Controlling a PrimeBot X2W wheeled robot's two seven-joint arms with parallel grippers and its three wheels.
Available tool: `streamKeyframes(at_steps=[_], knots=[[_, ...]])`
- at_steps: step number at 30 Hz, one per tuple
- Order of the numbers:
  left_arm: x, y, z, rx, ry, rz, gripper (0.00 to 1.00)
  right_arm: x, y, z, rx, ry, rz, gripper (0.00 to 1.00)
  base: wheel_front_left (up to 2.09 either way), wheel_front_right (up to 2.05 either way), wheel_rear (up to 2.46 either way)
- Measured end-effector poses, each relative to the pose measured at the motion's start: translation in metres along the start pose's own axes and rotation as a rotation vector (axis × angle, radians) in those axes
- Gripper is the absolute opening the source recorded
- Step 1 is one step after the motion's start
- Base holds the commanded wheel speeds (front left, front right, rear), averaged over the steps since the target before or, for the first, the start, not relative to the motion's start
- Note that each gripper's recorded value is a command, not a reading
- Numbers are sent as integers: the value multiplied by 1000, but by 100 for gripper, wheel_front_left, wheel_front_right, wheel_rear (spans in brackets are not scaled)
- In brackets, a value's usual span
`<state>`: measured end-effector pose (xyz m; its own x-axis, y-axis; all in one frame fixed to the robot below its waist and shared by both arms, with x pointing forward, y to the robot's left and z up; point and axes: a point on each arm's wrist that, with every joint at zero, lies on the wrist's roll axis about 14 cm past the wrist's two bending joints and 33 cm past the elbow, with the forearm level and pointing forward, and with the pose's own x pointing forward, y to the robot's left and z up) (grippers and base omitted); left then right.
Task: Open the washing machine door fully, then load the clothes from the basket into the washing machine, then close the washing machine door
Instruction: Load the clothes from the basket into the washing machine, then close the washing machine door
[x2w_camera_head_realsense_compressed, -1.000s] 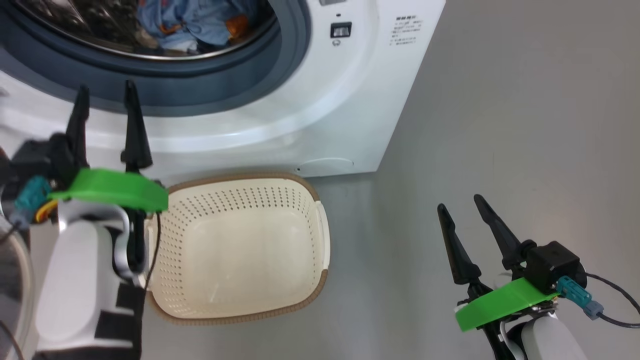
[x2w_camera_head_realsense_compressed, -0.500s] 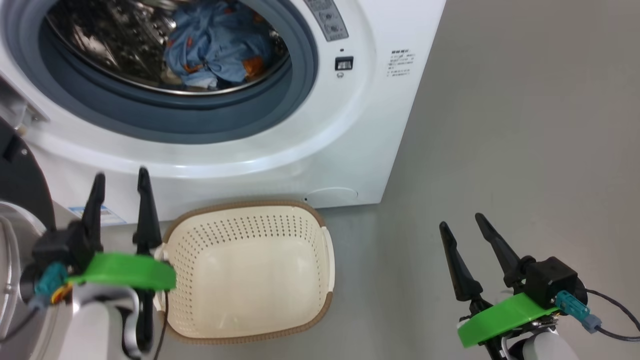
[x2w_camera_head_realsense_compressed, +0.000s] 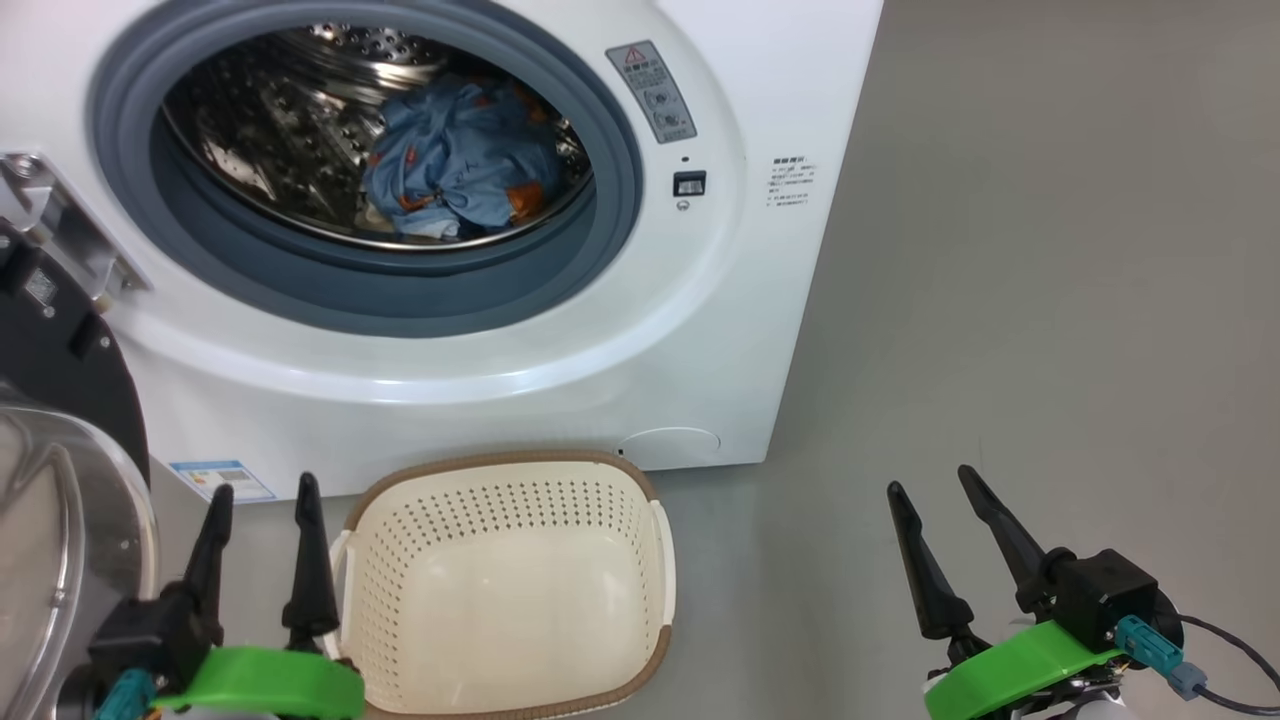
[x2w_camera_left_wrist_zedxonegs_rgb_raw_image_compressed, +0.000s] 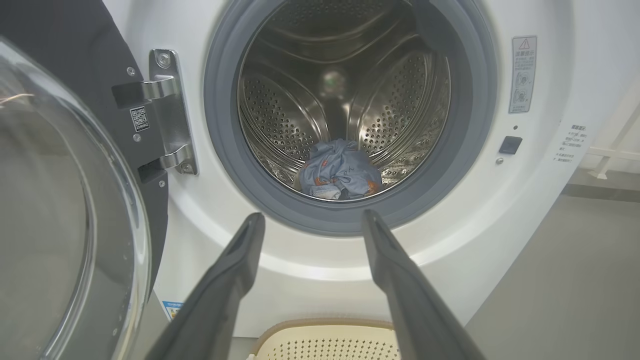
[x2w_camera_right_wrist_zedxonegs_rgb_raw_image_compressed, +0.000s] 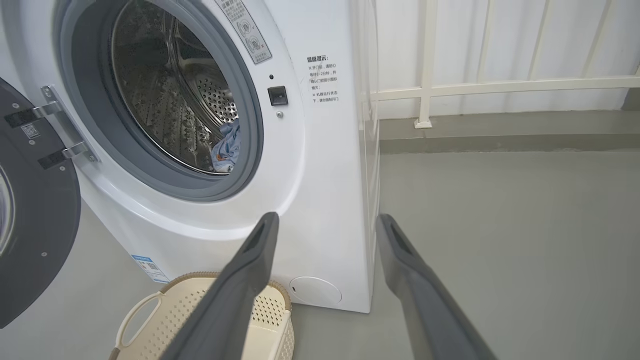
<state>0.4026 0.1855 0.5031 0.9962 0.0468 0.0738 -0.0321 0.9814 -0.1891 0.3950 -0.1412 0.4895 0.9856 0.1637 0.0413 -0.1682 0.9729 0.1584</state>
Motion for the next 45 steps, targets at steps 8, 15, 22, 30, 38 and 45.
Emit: streamKeyframes(at_steps=[8, 15, 22, 30, 38, 45], knots=[[-19, 3, 10, -16, -25, 30, 100, -2, 3, 13, -11, -37, 12, 100, 0, 0, 0], [-31, 3, 13, -15, -29, 40, 100, -6, 4, 20, -22, -56, 12, 100, 0, 0, 0], [-42, 4, 10, -20, -18, 44, 100, -8, 5, 31, -34, -86, 15, 100, 0, 0, 0], [-49, 4, 9, -17, -11, 53, 100, -13, 3, 30, -34, -84, 7, 100, 0, 0, 0], [-51, 1, 6, -28, -3, 50, 100, -13, 2, 30, -40, -86, 4, 100, 0, 0, 0], [-50, -1, 6, -28, 0, 48, 100, -12, 2, 28, -39, -80, 3, 100, 0, 0, 0]])
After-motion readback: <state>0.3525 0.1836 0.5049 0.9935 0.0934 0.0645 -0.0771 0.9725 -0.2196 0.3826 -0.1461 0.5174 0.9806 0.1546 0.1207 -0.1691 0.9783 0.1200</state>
